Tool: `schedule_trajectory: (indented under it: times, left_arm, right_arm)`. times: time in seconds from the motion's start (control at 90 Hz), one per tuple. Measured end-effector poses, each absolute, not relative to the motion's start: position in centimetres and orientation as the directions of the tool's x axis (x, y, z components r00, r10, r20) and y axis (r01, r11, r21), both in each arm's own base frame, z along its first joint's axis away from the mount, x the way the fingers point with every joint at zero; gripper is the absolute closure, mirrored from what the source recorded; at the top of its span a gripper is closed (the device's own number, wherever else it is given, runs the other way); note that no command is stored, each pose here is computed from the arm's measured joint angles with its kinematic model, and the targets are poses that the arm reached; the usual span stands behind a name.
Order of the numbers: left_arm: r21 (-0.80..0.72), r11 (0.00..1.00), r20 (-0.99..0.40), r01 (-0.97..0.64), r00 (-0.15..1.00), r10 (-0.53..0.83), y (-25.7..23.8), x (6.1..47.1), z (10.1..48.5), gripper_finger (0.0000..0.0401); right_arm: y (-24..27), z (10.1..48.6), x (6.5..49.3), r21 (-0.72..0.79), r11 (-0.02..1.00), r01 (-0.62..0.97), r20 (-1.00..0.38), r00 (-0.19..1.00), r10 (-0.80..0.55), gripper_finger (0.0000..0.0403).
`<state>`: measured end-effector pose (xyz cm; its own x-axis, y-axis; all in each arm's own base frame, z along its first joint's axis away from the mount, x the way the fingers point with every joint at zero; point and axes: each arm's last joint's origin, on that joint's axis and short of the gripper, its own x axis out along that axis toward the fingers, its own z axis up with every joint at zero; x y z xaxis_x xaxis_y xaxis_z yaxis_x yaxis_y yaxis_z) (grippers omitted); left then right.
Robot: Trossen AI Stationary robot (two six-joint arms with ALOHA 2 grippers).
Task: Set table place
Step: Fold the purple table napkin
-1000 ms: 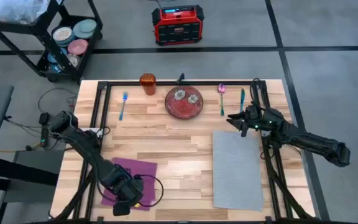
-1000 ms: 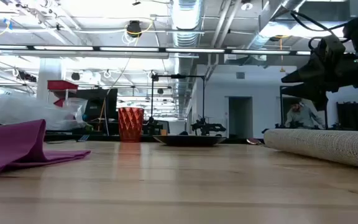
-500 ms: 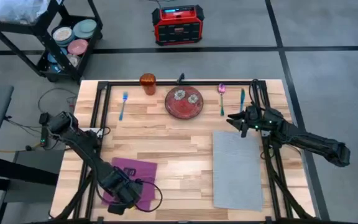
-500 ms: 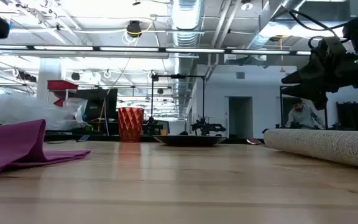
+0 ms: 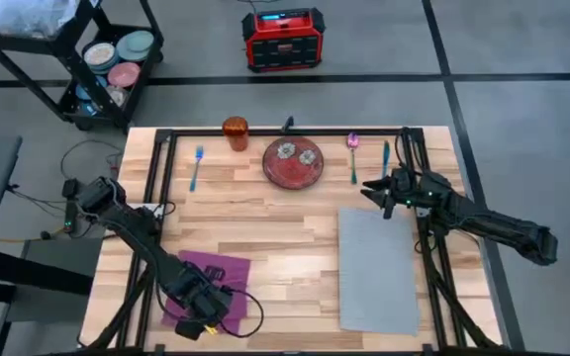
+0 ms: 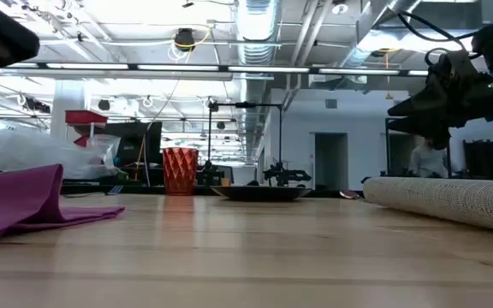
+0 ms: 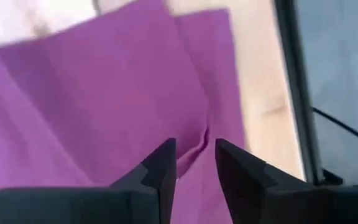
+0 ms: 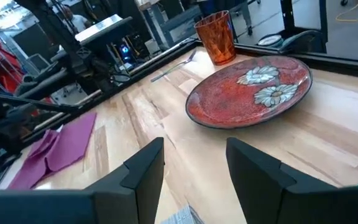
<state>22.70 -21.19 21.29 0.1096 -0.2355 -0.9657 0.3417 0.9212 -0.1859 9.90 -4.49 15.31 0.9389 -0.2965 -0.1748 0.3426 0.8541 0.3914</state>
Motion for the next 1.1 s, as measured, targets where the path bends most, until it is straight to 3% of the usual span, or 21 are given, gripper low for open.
schedule_trajectory:
  times: [0.378,1.1]
  left_arm:
    - [-0.23,0.887,-0.966,0.399,0.019,-0.259,-22.0,23.2,19.2,0.0305]
    - [-0.221,0.869,-0.964,0.443,0.034,-0.263,-22.9,22.7,18.7,0.0305]
  right_arm:
    - [-4.5,15.3,9.9,0.395,0.852,0.343,-0.176,0.939,-0.297,0.0243]
    - [-4.5,15.3,9.9,0.394,0.854,0.339,-0.166,0.94,-0.297,0.0243]
